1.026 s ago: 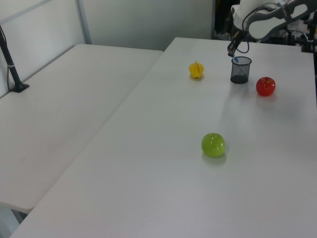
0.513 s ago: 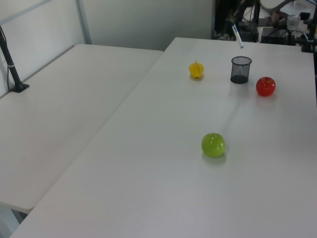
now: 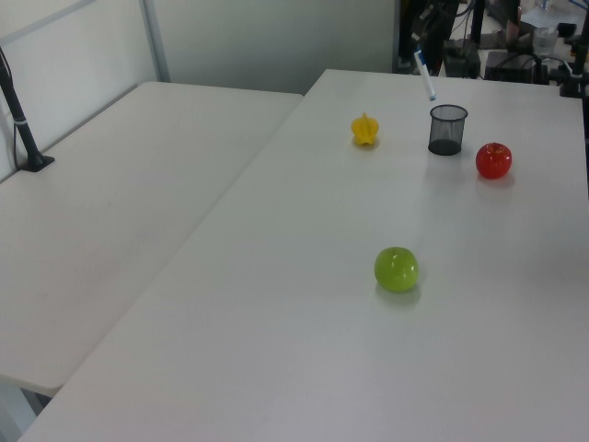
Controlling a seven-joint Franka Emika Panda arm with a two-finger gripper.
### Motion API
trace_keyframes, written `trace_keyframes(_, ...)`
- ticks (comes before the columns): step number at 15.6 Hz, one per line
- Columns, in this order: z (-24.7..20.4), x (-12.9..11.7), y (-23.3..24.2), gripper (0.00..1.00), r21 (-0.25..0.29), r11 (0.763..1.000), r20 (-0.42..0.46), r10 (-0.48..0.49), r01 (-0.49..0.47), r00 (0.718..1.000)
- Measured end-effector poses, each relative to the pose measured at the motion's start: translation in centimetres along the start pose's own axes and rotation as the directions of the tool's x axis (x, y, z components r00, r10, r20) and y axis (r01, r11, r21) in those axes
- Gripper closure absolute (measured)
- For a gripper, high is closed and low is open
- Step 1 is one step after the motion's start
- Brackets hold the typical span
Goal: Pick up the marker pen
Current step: 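Lift the marker up out of the pen cup, then carry the marker toward the green apple and lower it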
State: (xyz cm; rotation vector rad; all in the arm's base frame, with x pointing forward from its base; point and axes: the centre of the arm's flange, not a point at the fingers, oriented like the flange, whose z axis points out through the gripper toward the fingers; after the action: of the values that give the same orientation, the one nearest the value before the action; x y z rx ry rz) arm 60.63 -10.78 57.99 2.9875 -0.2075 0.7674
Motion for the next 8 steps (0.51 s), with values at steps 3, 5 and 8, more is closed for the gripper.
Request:
trace_keyframes(3,0.6,-0.4,-5.8,0.83,0.065,0.998,0.048,0.003,-0.006,0.999)
trace_keyframes(5,1.3,-1.0,-9.9,0.83,0.096,0.995,0.076,-0.001,-0.006,0.997)
trace_keyframes(8,4.4,-2.5,-16.0,0.83,0.144,0.989,0.145,0.004,-0.025,0.989)
